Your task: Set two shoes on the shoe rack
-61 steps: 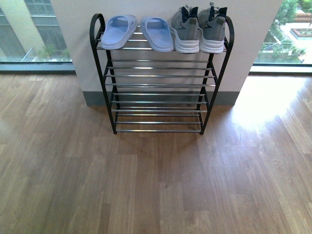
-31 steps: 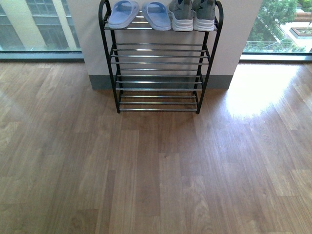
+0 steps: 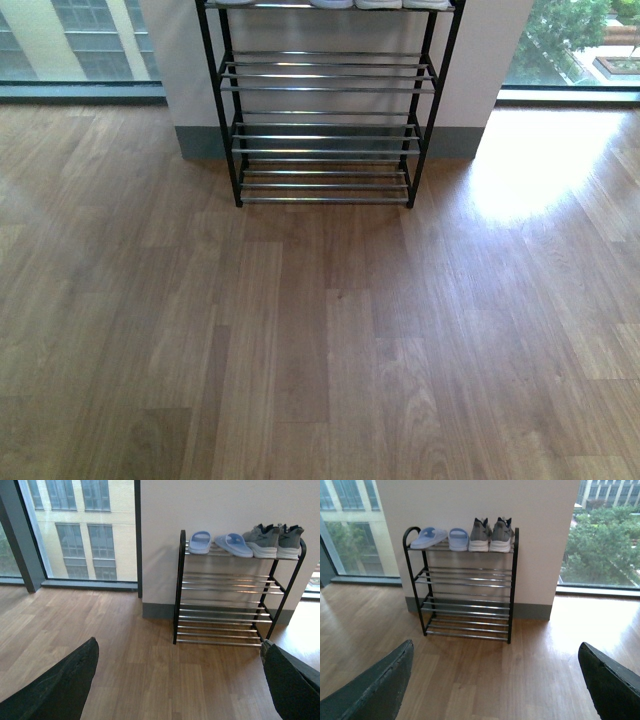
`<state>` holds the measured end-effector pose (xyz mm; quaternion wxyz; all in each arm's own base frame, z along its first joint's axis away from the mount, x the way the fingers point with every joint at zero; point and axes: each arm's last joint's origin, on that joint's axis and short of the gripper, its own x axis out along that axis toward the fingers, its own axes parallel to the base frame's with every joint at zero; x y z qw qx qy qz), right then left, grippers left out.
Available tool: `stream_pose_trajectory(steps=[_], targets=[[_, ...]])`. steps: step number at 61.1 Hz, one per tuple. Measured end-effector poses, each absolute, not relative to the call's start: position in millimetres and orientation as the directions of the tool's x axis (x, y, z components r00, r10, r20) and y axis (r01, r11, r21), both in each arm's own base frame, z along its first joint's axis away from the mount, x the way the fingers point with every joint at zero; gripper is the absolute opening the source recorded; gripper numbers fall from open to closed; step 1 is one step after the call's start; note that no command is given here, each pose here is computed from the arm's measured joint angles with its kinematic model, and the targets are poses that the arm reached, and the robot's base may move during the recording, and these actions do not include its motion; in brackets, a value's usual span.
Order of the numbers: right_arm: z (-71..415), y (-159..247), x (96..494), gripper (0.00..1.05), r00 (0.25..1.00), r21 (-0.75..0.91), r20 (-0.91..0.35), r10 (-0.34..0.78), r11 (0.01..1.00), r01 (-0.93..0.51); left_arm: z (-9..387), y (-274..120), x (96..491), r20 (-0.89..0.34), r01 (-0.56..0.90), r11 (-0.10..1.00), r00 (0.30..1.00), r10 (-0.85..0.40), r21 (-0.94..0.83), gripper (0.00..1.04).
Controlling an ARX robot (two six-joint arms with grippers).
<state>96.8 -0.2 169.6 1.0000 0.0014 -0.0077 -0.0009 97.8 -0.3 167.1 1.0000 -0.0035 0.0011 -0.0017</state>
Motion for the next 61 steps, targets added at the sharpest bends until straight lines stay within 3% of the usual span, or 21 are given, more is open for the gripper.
stream_pose_trajectory(steps=[61], targets=[[169.6,-0.2,96.8,0.95,1.0,0.003,0.015,-0.002,1.0,0.002,167.1,-0.3,97.8,-0.002,0.003,1.0,1.0,-0.003,-0.007,0.95]])
